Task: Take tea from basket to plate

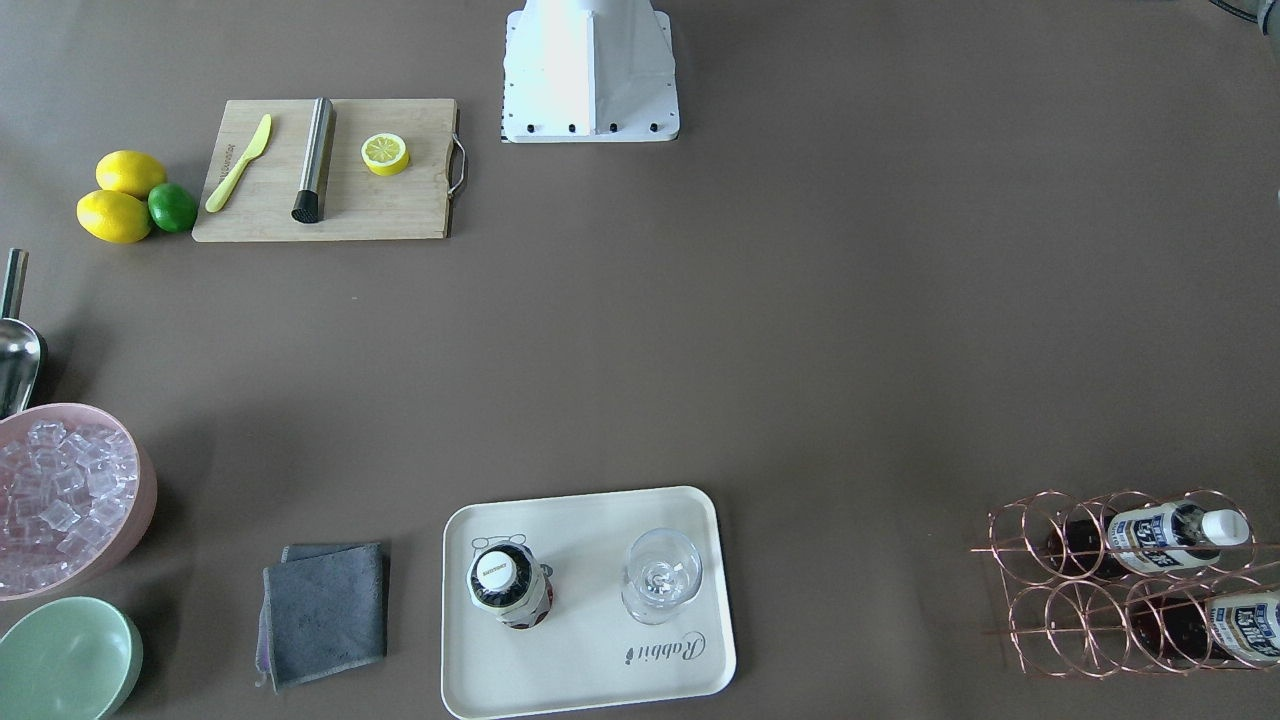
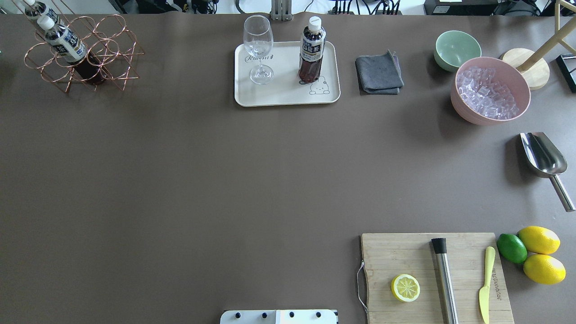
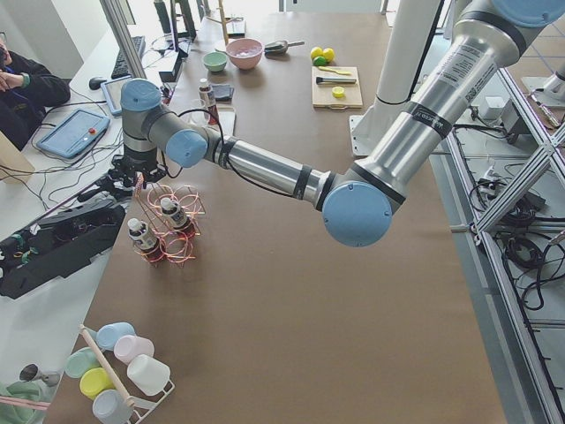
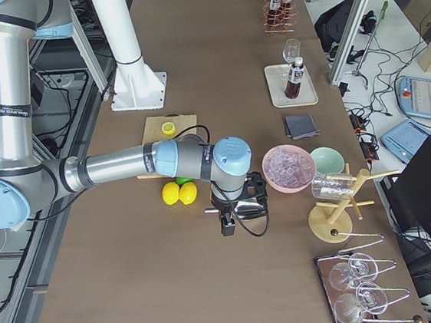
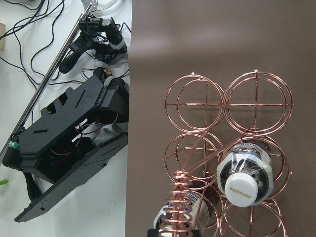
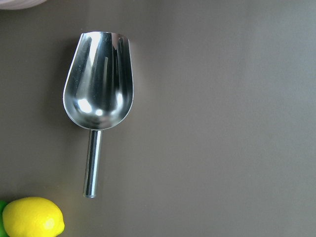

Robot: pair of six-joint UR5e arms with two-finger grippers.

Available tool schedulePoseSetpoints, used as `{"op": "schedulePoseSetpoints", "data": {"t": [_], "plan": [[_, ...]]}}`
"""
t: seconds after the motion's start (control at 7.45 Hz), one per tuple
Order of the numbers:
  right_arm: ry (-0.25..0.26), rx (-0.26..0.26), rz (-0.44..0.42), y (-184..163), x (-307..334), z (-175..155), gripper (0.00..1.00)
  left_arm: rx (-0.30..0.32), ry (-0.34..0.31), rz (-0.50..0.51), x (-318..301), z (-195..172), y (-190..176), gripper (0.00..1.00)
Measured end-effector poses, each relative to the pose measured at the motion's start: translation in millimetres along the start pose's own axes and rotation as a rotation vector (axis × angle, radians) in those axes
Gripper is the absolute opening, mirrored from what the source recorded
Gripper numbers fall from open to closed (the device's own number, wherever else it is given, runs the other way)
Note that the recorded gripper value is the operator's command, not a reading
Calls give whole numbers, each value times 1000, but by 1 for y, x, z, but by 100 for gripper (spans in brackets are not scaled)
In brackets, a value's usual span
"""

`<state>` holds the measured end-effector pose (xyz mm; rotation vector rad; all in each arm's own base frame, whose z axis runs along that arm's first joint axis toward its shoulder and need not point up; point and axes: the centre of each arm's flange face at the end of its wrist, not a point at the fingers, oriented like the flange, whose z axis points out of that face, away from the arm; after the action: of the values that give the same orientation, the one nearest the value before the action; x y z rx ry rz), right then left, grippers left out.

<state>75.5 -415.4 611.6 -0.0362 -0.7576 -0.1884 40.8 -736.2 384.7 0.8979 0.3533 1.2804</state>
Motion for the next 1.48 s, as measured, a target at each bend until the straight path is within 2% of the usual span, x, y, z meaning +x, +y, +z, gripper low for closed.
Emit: {"op": "schedulePoseSetpoints", "data": {"t": [0.13,0.67,0.81,0.94,1.48], "plan": [[-2,6,-5,-3,0,-2,100,0,-1,0,0,0,0,63],[1,21,-15,-13,-4,-9,100,6,-24,19,0,-1,-2,70],[3,22,-16,-15,-4,-9,100,6,-28,22,-1,-1,-3,74],[4,24,-22,-16,-4,-10,100,6,-31,24,-1,-2,-3,97],[12,29,-27,-16,-4,-14,100,20,-64,9,29,-29,14,98]]}}
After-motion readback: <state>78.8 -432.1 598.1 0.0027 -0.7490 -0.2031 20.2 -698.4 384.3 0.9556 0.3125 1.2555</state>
